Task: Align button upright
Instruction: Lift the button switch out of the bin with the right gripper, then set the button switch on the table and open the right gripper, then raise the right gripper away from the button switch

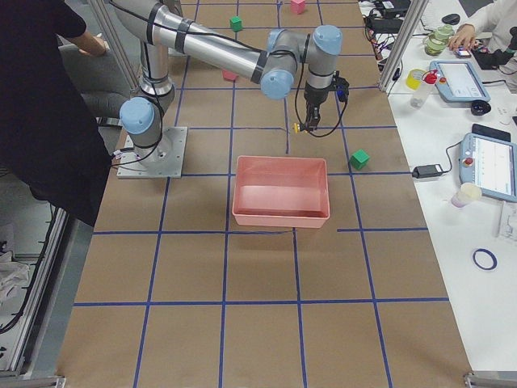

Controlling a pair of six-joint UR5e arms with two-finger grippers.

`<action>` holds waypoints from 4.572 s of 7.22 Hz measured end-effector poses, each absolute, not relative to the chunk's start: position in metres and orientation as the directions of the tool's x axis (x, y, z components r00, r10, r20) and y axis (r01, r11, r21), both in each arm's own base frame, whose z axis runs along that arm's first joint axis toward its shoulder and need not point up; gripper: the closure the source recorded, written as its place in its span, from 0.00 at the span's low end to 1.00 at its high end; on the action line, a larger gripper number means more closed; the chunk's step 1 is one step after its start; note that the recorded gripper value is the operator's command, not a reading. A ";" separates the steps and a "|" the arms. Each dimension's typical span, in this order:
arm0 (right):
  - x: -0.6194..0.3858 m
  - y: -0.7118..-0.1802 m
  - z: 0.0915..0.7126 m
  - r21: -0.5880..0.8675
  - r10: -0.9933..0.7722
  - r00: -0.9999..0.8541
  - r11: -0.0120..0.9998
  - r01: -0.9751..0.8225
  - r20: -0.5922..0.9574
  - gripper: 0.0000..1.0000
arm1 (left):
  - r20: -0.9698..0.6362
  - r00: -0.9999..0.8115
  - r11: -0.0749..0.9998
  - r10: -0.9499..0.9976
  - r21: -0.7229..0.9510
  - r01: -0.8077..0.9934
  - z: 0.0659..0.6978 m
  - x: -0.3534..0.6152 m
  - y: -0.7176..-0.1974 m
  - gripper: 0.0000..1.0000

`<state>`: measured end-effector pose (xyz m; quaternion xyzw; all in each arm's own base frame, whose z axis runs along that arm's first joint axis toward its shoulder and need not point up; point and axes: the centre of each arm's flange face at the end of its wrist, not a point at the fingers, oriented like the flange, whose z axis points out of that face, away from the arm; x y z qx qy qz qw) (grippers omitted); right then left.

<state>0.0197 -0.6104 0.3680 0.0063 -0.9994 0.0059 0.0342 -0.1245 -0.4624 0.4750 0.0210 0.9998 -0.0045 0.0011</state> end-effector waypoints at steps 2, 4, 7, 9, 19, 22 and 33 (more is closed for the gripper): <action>0.137 -0.619 0.338 -0.050 -0.024 -0.998 0.998 -0.027 0.064 1.00 | -0.003 -0.999 0.999 0.041 -0.008 0.041 0.475 -0.124 -0.463 0.00; 0.231 -0.628 0.306 -0.064 -0.050 -0.999 0.997 -0.051 0.017 1.00 | -0.004 -0.999 0.999 0.040 -0.009 0.040 0.475 -0.123 -0.463 0.00; 0.315 -0.640 0.269 -0.045 -0.007 -0.999 0.999 -0.005 -0.048 1.00 | -0.005 -0.999 0.999 0.040 -0.010 0.040 0.475 -0.123 -0.463 0.00; 0.343 -0.643 0.246 -0.058 0.022 -0.998 0.998 0.026 -0.059 1.00 | -0.006 -0.999 0.999 0.040 -0.010 0.040 0.476 -0.123 -0.463 0.00; 0.370 -0.630 0.231 -0.052 -0.002 -0.996 0.999 0.002 -0.089 0.00 | -0.004 -0.999 0.999 0.039 -0.011 0.039 0.476 -0.123 -0.463 0.00; 0.270 -0.631 0.300 0.009 0.021 -0.998 1.000 0.020 -0.051 0.00 | -0.004 -0.999 0.999 0.039 -0.011 0.039 0.476 -0.123 -0.463 0.00; 0.134 -0.547 0.427 0.117 0.146 -0.989 0.983 0.143 -0.013 0.00 | -0.004 -0.999 0.999 0.037 -0.011 0.037 0.476 -0.122 -0.463 0.00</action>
